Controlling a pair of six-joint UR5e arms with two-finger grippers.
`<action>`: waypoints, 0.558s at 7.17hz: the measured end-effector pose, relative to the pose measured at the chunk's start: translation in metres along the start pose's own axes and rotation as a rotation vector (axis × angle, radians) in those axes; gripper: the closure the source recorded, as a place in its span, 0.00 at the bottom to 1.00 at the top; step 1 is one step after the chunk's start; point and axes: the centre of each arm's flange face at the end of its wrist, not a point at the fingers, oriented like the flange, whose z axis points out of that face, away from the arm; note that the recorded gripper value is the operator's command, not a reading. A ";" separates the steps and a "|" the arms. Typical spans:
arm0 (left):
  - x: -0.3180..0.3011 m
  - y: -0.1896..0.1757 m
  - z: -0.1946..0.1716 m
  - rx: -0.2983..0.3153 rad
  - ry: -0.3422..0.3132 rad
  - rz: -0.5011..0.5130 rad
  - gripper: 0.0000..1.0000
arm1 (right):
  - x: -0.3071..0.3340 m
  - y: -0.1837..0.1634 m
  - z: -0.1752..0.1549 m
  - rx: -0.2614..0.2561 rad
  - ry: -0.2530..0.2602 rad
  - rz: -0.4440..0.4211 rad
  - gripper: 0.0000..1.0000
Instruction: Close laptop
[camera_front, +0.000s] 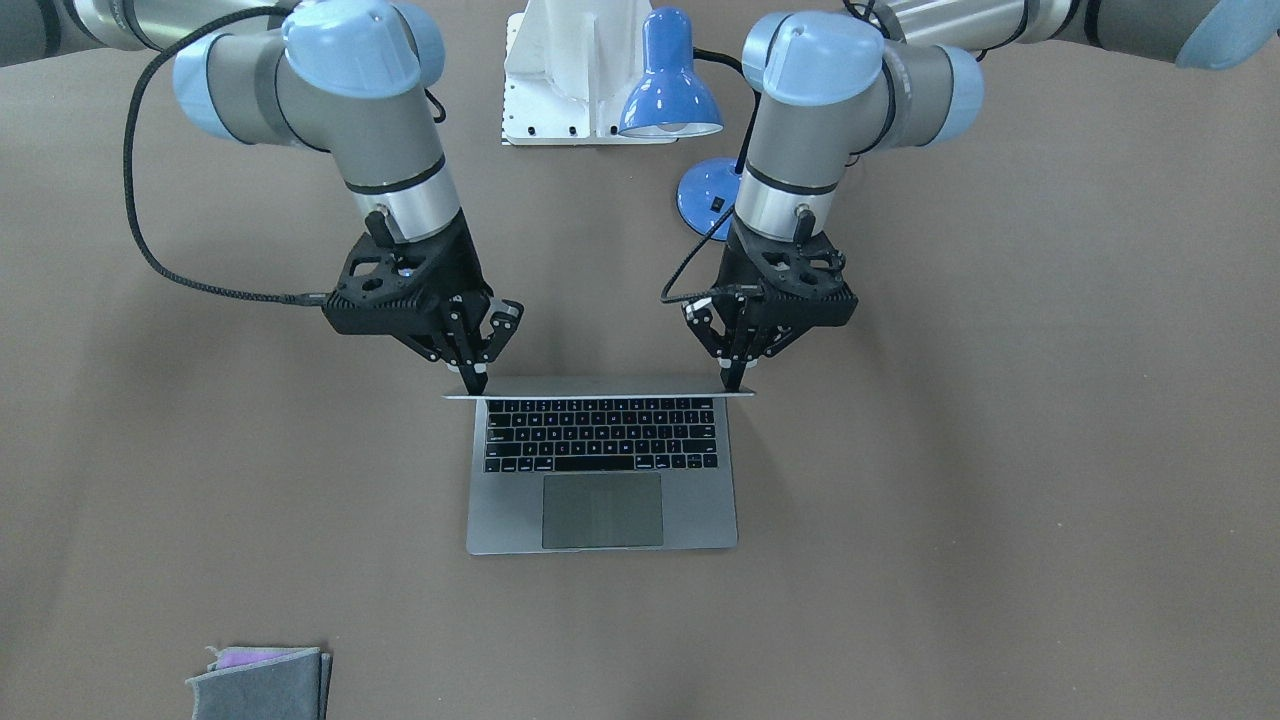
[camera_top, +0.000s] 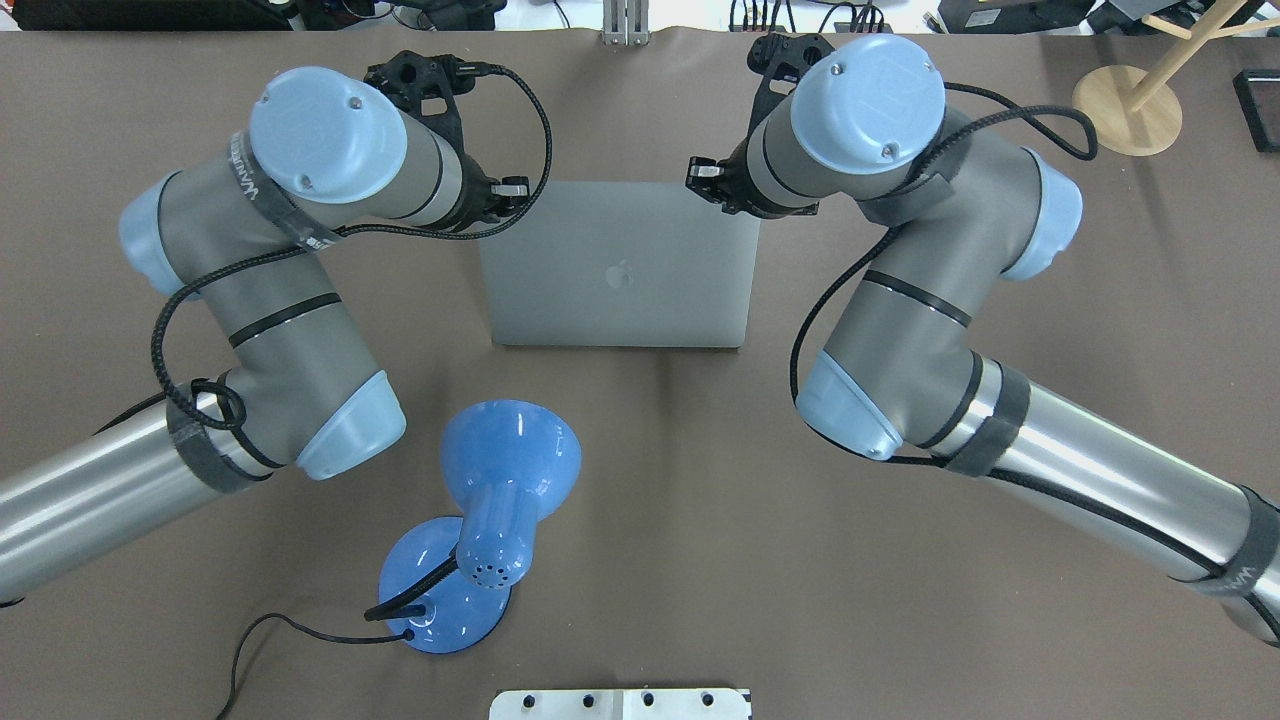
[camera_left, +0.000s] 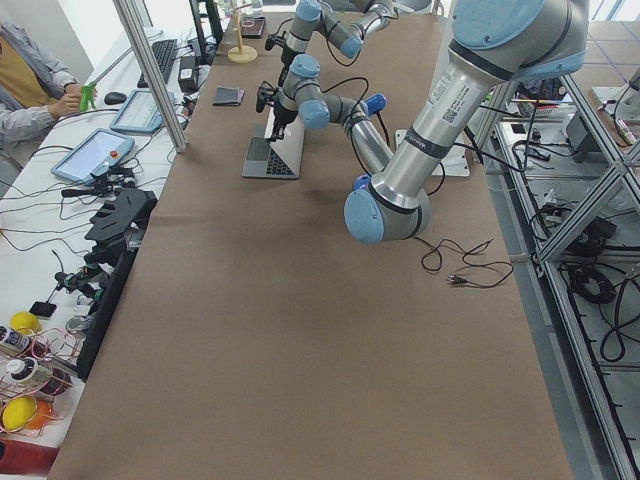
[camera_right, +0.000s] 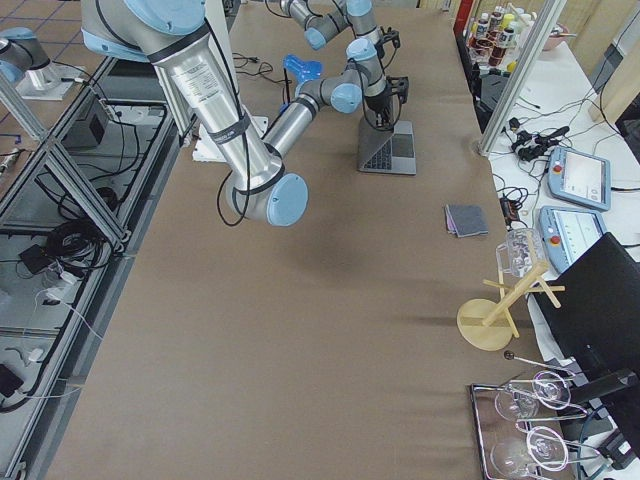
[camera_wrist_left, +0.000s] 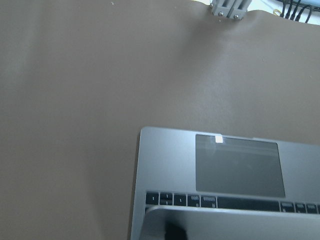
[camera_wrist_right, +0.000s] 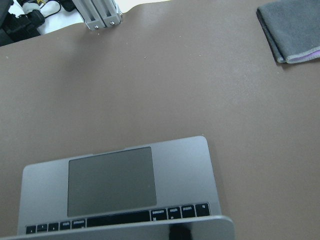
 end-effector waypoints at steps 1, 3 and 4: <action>0.005 -0.014 0.022 0.001 -0.019 0.006 1.00 | -0.005 -0.018 0.025 -0.016 0.007 0.012 1.00; 0.014 -0.034 0.073 -0.005 -0.039 0.010 1.00 | -0.003 -0.046 0.078 -0.067 0.013 0.033 1.00; 0.011 -0.040 0.095 -0.020 -0.051 0.017 1.00 | -0.002 -0.053 0.098 -0.093 0.029 0.043 1.00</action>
